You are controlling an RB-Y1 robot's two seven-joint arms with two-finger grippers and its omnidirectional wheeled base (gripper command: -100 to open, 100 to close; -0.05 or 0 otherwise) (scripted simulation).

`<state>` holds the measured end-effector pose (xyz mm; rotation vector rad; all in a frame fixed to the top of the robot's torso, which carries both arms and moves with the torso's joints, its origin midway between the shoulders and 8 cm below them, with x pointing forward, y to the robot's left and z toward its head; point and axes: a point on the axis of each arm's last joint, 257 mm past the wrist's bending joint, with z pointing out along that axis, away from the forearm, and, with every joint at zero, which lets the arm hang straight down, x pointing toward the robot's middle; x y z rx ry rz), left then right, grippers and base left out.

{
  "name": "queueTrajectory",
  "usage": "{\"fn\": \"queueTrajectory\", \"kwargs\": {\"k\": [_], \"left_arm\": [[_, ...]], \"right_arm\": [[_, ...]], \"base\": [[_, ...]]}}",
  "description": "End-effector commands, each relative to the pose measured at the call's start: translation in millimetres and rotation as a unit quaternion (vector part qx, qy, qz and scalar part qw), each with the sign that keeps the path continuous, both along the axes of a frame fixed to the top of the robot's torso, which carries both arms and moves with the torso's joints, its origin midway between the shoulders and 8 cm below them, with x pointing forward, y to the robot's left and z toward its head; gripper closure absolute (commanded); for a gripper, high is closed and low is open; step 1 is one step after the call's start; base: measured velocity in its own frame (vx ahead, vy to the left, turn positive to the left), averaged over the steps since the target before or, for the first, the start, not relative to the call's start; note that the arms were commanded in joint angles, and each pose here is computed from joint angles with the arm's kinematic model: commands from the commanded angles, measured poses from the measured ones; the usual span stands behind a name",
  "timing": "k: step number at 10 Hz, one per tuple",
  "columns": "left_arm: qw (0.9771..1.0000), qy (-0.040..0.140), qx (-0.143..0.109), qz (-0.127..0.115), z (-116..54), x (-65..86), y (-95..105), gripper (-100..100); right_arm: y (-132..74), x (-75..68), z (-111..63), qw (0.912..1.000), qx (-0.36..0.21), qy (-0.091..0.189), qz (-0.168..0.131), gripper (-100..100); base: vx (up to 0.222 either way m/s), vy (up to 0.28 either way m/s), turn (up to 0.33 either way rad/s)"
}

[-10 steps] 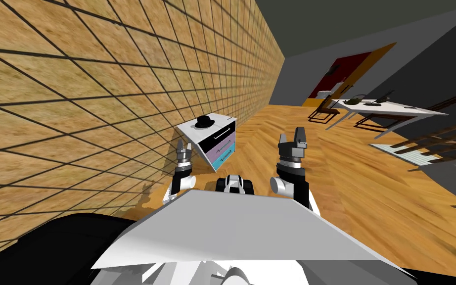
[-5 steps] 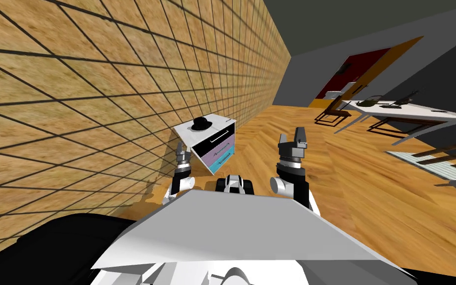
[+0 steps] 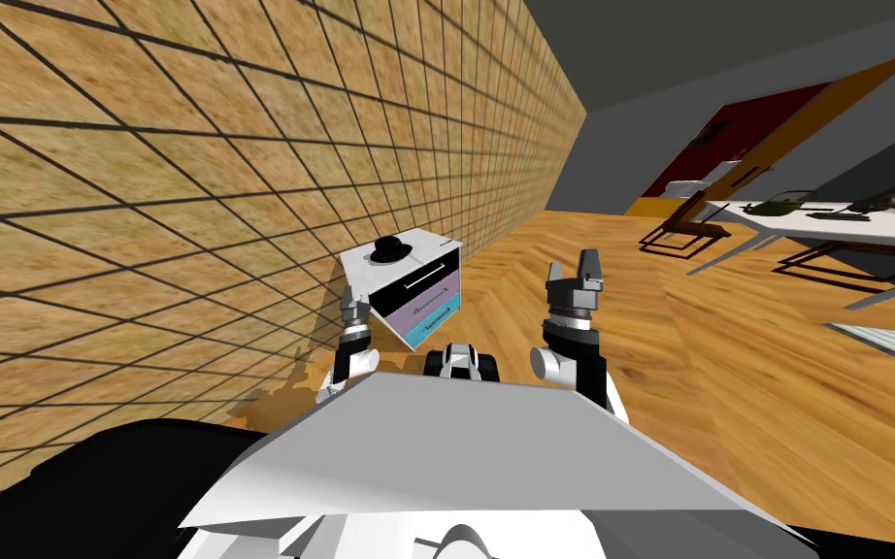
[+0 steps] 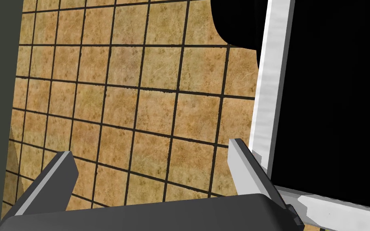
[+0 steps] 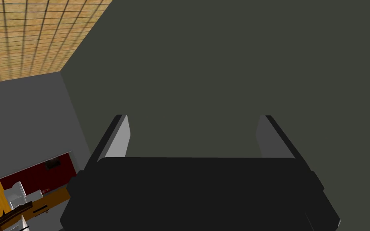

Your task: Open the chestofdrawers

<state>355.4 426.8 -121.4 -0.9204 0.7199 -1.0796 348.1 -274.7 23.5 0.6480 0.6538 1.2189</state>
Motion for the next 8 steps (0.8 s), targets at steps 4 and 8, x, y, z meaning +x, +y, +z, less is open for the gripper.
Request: {"fn": "queueTrajectory", "kwargs": {"k": [4,8], "left_arm": [[0.9981,0.023,-0.047,0.030,-40.3,-11.7,31.7,-100],[0.9940,0.034,-0.085,0.059,-69.8,-26.0,55.9,-100]], "right_arm": [[0.0,0.0,0.0,1.0000,0.000,0.000,0.000,0],[0.0,0.0,0.0,1.0000,0.000,0.000,0.000,0]], "base": [[0.142,-0.141,0.094],[0.164,-0.147,0.059]]}}
